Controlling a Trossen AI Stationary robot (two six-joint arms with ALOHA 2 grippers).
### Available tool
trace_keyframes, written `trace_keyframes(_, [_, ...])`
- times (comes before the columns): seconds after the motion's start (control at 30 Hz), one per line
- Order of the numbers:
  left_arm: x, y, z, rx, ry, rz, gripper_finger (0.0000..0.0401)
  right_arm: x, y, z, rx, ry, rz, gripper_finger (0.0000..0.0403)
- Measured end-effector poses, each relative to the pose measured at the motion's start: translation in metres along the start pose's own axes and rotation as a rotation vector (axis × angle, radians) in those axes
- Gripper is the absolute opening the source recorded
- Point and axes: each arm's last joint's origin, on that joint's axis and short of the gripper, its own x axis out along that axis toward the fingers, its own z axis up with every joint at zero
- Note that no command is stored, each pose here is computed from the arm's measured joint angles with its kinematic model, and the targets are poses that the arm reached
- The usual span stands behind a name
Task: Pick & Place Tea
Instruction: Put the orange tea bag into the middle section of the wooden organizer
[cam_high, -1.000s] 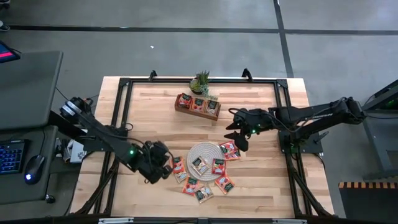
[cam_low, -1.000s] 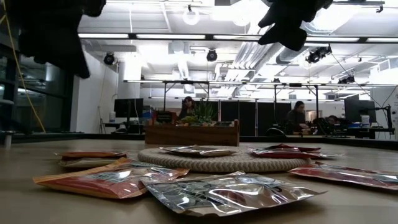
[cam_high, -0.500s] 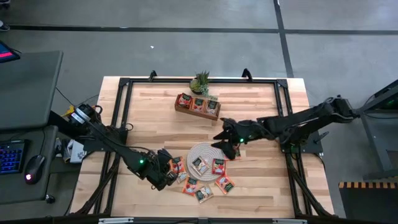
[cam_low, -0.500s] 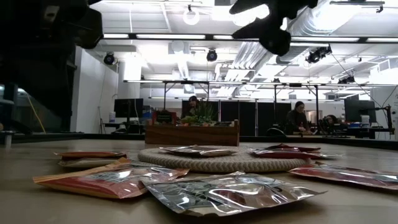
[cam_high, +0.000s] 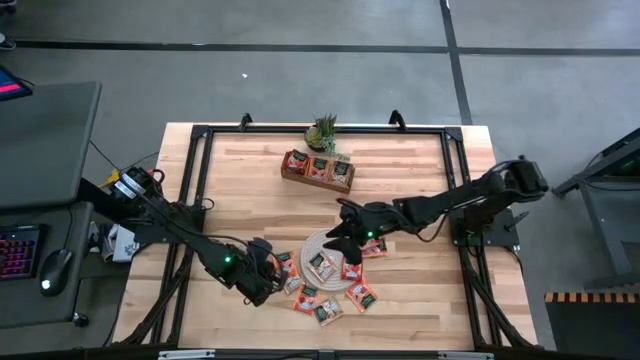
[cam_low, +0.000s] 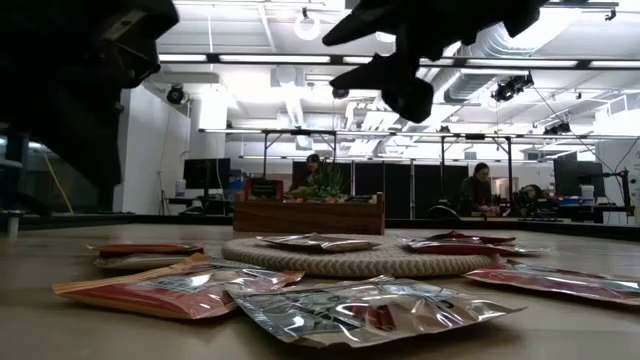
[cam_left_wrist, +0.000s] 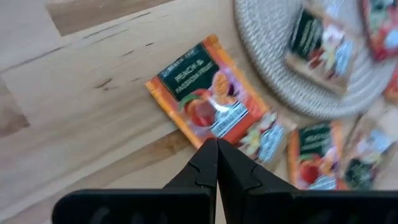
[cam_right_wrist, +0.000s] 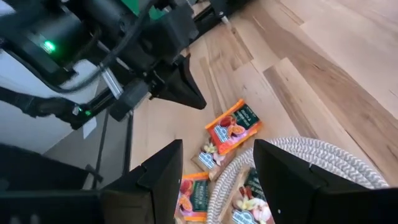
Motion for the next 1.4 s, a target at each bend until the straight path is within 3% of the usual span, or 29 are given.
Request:
trace_keyframes(0.33, [-0.001,-0.013,0.0,-0.324,-0.042,-0.148,0.0,0.014,-0.023,0.003,-0.01,0.076,0.033,0.0193])
trace_keyframes(0.53, [0.013,-0.011,-0.005,-0.474,-0.037,-0.099,0.0,0.019,-0.04,0.004,-0.051,0.13,0.039,0.0193])
trace_keyframes(0.6, [0.02,-0.01,-0.009,-0.481,-0.011,-0.079,0.0,0.019,-0.044,0.007,-0.07,0.136,0.051,0.0193])
trace_keyframes(0.7, [0.027,-0.019,-0.014,-0.511,0.01,-0.145,0.0,0.018,-0.047,0.01,-0.096,0.147,0.083,0.0193])
trace_keyframes(0.9, [0.039,-0.016,-0.017,-0.519,-0.038,-0.129,0.0,0.017,-0.05,0.013,-0.12,0.169,0.131,0.0193])
trace_keyframes(1.23, [0.042,-0.005,-0.018,-0.47,-0.046,-0.008,0.0,0.018,-0.044,0.012,-0.146,0.153,0.147,0.0193])
trace_keyframes(1.4, [0.052,-0.002,-0.022,-0.45,-0.052,0.024,0.0,0.021,-0.035,0.028,-0.161,0.11,0.147,0.0193])
